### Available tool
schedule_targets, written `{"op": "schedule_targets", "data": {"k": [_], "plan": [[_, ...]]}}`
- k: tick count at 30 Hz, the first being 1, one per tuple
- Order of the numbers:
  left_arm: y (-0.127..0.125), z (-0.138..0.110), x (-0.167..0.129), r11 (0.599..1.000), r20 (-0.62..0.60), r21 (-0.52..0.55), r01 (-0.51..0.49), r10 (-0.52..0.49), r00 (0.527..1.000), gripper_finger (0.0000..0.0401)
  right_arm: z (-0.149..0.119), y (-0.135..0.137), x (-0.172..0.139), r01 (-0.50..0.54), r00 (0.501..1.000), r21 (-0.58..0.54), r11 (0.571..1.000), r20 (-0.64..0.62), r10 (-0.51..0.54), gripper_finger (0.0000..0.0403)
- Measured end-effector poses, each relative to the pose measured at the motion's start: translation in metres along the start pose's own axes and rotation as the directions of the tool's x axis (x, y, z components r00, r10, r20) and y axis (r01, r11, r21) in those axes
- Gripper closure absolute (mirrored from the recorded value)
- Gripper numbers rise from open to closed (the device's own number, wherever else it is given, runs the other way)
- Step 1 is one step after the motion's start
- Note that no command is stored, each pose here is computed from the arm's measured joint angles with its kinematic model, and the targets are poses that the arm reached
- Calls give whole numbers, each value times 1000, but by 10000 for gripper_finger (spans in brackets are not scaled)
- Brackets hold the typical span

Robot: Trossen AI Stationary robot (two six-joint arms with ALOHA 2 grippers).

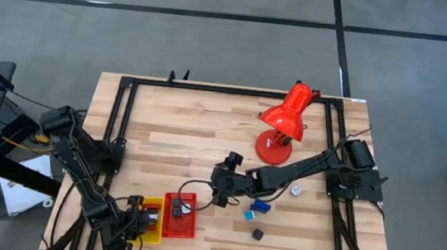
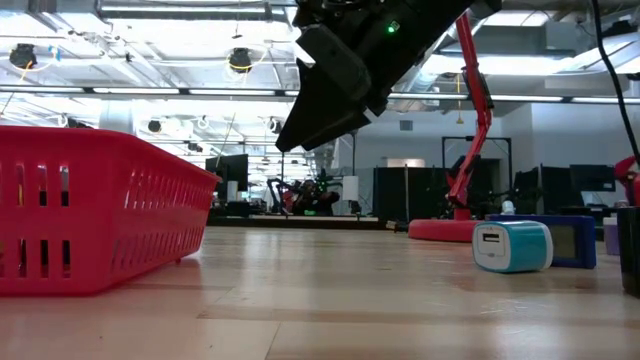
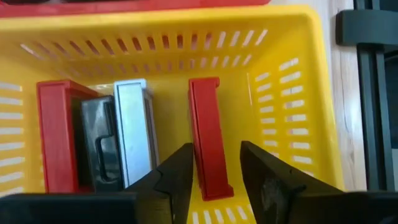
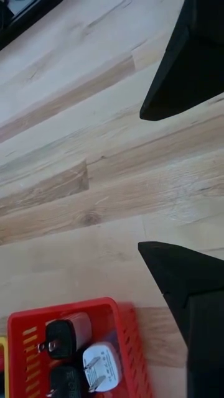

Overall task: Pick & Place Office items
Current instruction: Put the red digital clock into the yellow bin, then put the bottom blue digital clock into the yellow bin

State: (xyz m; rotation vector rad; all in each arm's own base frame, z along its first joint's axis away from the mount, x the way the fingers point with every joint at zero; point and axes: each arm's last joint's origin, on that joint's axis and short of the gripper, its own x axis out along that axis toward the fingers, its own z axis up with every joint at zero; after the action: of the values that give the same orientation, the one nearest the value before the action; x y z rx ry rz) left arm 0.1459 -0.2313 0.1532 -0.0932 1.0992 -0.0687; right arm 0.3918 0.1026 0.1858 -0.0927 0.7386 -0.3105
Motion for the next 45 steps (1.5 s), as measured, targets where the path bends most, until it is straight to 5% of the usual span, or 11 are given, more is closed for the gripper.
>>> {"op": "schedule_targets", "data": {"k": [9,16,22,32,41,45], "plan": [[5,3,-13,1000,5,-7,12,-12,1000,272,10,-3,-18,-17,999,13,1000,37,17,76],[11,7,-31,999,26,-20,43,-43,999,273,3,1,-51,-30,998,42,999,-56,32,76],[21,19,-61,997,214,-64,50,-35,976,271,-22,12,-86,-12,963,239,971,-258,75,76],[50,48,-61,992,293,-105,-69,97,951,239,-68,37,-131,163,881,245,956,-472,-30,76],[63,61,-56,986,295,-116,-121,151,944,202,-101,38,-148,210,870,199,957,-484,-90,76],[63,62,-55,985,298,-121,-119,151,943,188,-125,19,-147,188,907,298,936,-418,-49,76]]}}
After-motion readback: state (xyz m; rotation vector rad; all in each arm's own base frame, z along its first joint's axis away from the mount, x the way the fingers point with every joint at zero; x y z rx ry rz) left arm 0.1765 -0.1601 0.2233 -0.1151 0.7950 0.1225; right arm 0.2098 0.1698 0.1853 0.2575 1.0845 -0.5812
